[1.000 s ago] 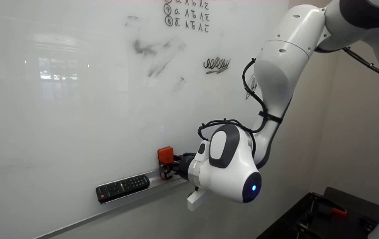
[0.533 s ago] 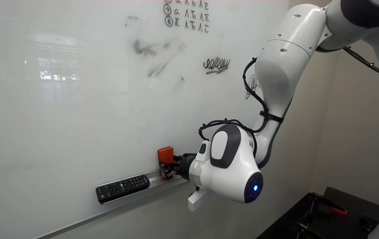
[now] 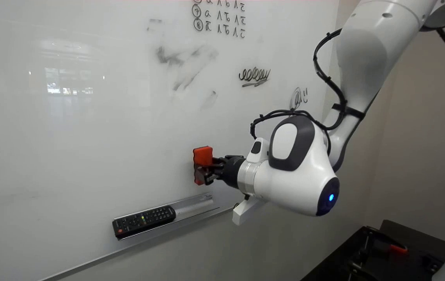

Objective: Use the duster to erase the right part of the white board

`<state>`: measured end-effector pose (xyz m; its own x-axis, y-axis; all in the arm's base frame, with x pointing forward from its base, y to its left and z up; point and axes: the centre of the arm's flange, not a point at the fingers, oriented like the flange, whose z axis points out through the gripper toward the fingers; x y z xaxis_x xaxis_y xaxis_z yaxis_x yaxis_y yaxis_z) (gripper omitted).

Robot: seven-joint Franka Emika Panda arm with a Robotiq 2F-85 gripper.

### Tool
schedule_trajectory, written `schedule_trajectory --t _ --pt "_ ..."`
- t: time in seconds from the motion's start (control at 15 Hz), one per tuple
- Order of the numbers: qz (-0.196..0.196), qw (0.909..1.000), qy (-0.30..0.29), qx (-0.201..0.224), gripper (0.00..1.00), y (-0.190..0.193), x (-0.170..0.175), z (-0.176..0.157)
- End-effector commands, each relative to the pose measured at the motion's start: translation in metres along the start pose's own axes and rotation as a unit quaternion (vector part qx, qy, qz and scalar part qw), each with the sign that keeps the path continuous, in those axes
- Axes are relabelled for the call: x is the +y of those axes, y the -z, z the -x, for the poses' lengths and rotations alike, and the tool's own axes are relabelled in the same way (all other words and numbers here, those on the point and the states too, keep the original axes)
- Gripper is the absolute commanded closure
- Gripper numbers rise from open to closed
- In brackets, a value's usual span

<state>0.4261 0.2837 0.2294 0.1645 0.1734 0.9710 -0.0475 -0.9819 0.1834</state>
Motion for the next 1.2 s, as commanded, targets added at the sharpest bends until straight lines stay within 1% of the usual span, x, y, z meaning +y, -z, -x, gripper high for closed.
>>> schedule_trajectory --t 0.0,0.13,0.2,0.33,0.47,0.53,0.67,0.8,0.87,1.0,1.13 --pt "0.011 0.9994 -0.002 0.034 0.72 0.037 0.028 -0.061" --pt "0.021 0.9984 -0.01 0.052 0.72 0.043 0.038 -0.087" --pt "0.02 0.9982 -0.012 0.054 0.72 0.046 0.043 -0.1" --pt "0.01 0.9988 -0.01 0.047 0.72 0.05 0.056 -0.122" --pt "0.0 0.9995 0.008 0.03 0.72 0.053 0.07 -0.134" --pt "0.001 0.9993 -0.008 0.038 0.47 0.038 0.047 -0.114" --pt "-0.001 0.9994 -0.002 0.035 0.47 0.041 0.059 -0.126" --pt "0.001 0.9994 0.001 0.035 0.47 0.043 0.062 -0.126" --pt "0.0 0.9994 0.002 0.034 0.72 0.044 0.062 -0.124" --pt "-0.005 0.9987 -0.035 0.037 0.72 0.053 0.062 -0.135" --pt "-0.014 0.9956 -0.086 0.037 0.72 0.062 0.072 -0.151"
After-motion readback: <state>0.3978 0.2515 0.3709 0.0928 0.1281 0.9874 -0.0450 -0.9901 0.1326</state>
